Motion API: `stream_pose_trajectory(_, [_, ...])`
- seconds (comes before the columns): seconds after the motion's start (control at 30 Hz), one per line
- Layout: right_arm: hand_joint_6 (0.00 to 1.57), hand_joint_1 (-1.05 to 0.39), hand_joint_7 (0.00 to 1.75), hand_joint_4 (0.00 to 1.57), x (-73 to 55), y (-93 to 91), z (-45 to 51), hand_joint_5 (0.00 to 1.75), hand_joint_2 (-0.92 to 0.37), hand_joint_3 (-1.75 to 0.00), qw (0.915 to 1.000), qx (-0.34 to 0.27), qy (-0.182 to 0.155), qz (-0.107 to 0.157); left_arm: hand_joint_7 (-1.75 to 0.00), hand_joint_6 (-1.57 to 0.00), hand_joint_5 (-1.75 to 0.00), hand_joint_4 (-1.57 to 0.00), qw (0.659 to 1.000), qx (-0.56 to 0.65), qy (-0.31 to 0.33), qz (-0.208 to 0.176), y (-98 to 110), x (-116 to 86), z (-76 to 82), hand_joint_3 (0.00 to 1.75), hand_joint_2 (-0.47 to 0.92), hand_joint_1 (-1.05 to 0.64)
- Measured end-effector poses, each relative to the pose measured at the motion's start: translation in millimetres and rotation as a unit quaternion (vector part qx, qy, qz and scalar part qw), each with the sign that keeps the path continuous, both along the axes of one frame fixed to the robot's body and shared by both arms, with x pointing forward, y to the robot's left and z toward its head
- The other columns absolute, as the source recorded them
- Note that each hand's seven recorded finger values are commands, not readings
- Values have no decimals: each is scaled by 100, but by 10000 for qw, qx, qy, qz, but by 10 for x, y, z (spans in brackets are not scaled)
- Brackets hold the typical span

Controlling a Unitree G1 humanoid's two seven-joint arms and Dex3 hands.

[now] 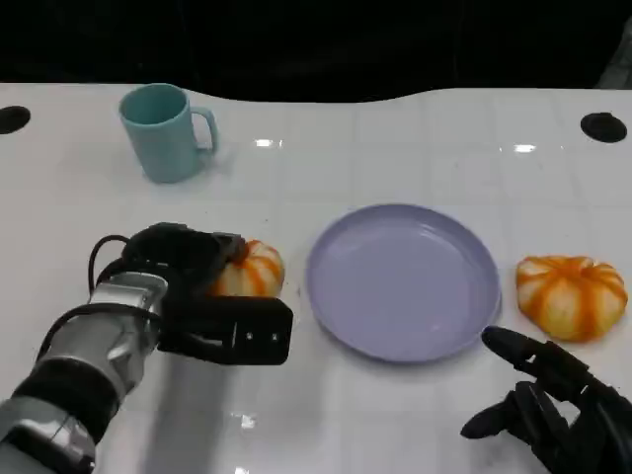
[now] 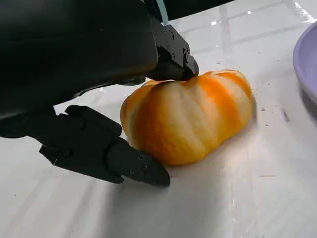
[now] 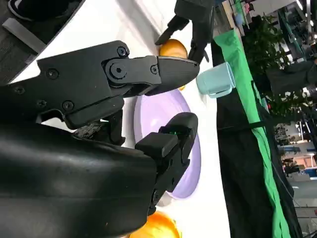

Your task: Grasp the bread from the table and place it into the plate.

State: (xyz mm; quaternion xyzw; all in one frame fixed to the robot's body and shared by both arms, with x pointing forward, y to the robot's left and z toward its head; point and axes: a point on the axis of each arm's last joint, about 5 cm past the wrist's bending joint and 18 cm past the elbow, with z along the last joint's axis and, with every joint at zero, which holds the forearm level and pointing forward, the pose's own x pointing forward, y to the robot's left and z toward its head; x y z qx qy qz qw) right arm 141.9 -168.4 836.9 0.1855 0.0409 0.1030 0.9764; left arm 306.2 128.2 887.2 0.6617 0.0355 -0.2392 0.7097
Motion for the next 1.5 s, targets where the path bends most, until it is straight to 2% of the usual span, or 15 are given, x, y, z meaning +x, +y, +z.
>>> stream_pose_trajectory(0.07, [90,-75,44,71,-3,0,-1,117,-92,-34,10000,0,5,-2,-3,-41,-14,-31,10000,27,15,-20,-2,14,-2,1,83,-34])
stream_pose_trajectory(0.1, [90,-75,44,71,-4,0,-2,117,-92,-34,10000,1,6,-1,-11,-66,-27,-58,10000,17,19,-39,-2,20,-2,5,88,-28])
stream_pose_trajectory(0.13, [90,-75,44,71,-4,0,-1,117,-92,-34,10000,0,5,-2,-12,-75,-31,-68,10000,-74,41,-26,4,25,-5,6,90,-26])
stream_pose_trajectory(0.17, [90,-75,44,71,-5,0,0,118,-92,-34,10000,-1,3,-3,-13,-95,-55,-81,9998,-209,52,21,14,29,-6,4,91,-29])
stream_pose_trajectory(0.2, [90,-75,44,71,-8,0,-1,118,-92,-35,10000,-1,7,-6,-10,-110,-106,-83,9993,-365,38,90,26,33,-9,2,90,-32])
stream_pose_trajectory(0.27, [90,-75,44,71,-15,-1,-4,118,-92,-35,10000,-2,20,-12,-8,-118,-136,-82,9979,-594,-128,204,40,34,-18,0,90,-33])
stream_pose_trajectory(0.3, [90,-76,44,71,-17,-1,-4,118,-92,-35,10000,-2,22,-15,-59,-105,-159,-77,9974,-648,-203,231,44,31,-28,14,91,-30])
stream_pose_trajectory(0.33, [90,-76,44,71,-18,-1,-4,118,-92,-35,10000,-3,23,-18,-107,-84,-166,-75,9968,-711,-266,264,47,25,-41,19,92,-28])
stream_pose_trajectory(0.37, [90,-76,45,71,-18,-2,-3,118,-92,-35,10000,-3,22,-20,-138,-70,-171,-74,9958,-794,-330,323,47,20,-53,22,92,-28])
stream_pose_trajectory(0.47, [90,-76,45,71,-18,-2,-1,118,-92,-34,10000,-5,17,-22,-169,-59,-174,-75,9940,-939,-427,375,42,11,-71,35,92,-24])
stream_pose_trajectory(0.7, [89,-76,45,71,-18,-5,2,118,-92,-35,10000,-21,17,-39,-175,-56,-175,-79,9838,-1511,-652,706,41,28,-34,50,86,-19])
stream_pose_trajectory(0.8, [89,-76,45,71,-17,-7,2,118,-92,-35,10000,-14,15,-38,-175,-60,-175,-82,9754,-1869,-815,835,24,48,18,92,64,-14])
stream_pose_trajectory(0.87, [89,-76,45,70,-16,-7,1,118,-92,-34,10000,-14,16,-36,-175,-62,-175,-83,9689,-2132,-957,820,6,68,78,107,57,-15])
stream_pose_trajectory(1.1, [90,-75,46,71,-14,-7,-8,118,-92,-34,10000,-4,32,-24,-175,-67,-175,-85,9544,-2673,-1206,553,-81,115,291,117,53,-14])
stream_pose_trajectory(1.5, [90,-76,46,72,2,-5,-1,118,-92,-34,10000,1,2,-7,-175,-74,-175,-88,9414,-3156,-972,-684,-284,140,543,123,51,-14])
